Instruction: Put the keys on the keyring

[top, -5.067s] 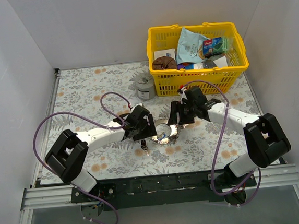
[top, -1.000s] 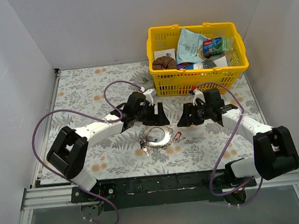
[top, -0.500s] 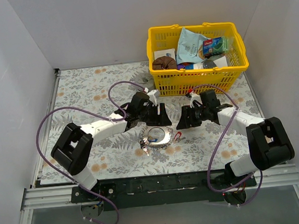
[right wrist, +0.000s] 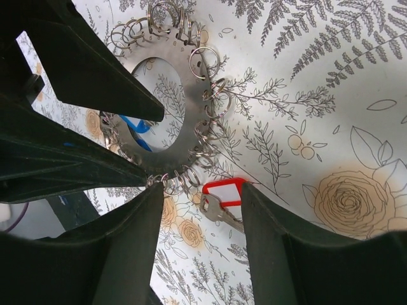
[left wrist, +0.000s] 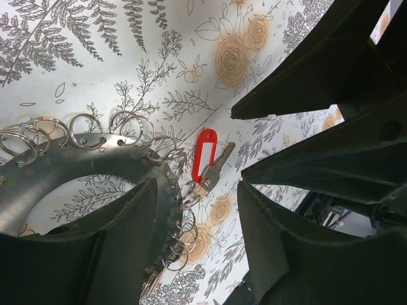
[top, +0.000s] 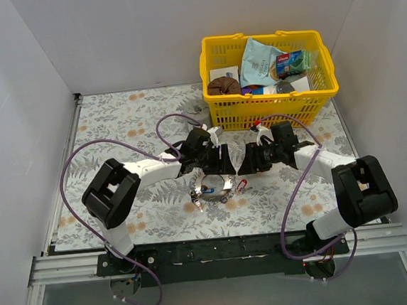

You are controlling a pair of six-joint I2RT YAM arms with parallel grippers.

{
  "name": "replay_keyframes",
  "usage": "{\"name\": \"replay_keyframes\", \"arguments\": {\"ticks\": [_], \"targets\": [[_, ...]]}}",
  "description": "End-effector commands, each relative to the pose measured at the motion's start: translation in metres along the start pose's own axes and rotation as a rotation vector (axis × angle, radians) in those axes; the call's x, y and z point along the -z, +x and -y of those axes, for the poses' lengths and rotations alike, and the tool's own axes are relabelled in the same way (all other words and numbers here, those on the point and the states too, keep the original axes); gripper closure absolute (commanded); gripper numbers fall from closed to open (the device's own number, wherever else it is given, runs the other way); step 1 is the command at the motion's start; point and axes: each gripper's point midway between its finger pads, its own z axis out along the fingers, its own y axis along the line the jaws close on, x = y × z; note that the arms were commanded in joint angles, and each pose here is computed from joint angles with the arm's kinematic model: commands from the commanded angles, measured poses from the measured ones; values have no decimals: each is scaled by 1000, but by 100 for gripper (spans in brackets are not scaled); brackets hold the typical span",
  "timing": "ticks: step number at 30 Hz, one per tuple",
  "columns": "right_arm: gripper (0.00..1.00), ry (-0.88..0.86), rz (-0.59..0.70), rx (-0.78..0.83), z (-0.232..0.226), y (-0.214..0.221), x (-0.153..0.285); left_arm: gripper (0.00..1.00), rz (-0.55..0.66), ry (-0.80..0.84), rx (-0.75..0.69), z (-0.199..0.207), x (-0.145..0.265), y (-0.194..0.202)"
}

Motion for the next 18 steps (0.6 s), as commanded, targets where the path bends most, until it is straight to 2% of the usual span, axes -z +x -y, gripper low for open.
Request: {"name": "replay_keyframes", "arguments": {"ticks": [1,18], "targets": [[42,-66,34,53,-14,-22,-8,48,40,22,9,15,7,-14],[46,-37,-45,66,-7,-19,-33,47,94,-52,54,-3,33,-9]]}}
